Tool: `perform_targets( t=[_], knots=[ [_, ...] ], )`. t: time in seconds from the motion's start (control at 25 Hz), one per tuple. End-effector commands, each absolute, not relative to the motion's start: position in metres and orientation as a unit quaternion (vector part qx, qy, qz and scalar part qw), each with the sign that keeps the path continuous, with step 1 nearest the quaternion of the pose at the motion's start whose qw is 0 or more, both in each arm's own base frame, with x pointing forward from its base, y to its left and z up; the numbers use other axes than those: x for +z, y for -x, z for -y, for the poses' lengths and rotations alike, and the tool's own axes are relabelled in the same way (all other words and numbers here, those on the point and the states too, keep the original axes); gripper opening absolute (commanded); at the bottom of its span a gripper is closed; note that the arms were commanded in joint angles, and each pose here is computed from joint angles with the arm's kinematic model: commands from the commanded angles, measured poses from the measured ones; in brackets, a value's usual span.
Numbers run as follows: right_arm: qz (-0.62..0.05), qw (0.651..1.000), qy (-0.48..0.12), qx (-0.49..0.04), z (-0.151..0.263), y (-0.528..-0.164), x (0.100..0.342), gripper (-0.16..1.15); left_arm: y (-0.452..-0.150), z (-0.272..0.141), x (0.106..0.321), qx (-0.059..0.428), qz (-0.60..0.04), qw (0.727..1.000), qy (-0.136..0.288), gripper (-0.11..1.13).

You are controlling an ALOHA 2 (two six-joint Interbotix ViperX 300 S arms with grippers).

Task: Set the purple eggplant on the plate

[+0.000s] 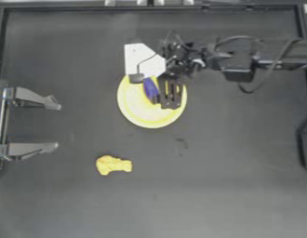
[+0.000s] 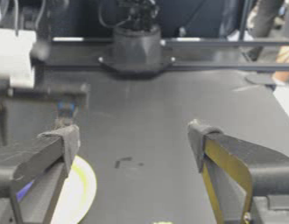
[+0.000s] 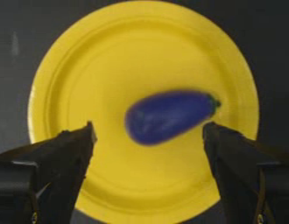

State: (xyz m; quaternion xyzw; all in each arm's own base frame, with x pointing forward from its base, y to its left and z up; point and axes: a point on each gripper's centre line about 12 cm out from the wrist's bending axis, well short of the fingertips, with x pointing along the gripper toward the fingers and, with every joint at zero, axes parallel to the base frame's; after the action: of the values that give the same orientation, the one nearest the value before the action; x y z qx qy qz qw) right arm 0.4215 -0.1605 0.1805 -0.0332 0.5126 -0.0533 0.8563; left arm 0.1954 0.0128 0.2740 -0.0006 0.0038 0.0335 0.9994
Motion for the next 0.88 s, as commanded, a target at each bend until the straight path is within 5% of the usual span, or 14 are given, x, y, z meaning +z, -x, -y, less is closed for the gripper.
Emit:
perform_targets(
  t=[0.04,0.48,0.88],
  knots=[
    [-0.469,0.881,0.031,-0.057,0.153,-0.414,0.218,1.00,-0.198,-0.015,0.274,0.038,-0.007,0.999,0.002,1.03],
    [-0.375,0.927,0.006,-0.022,0.115,-0.388,0.255,1.00,-0.198,-0.017,0.274,0.043,-0.008,0.999,0.001,1.03],
    [-0.334,0.943,-0.012,0.015,0.086,-0.370,0.260,0.99,-0.198,-0.017,0.274,0.043,-0.008,0.999,0.000,1.03]
  ],
)
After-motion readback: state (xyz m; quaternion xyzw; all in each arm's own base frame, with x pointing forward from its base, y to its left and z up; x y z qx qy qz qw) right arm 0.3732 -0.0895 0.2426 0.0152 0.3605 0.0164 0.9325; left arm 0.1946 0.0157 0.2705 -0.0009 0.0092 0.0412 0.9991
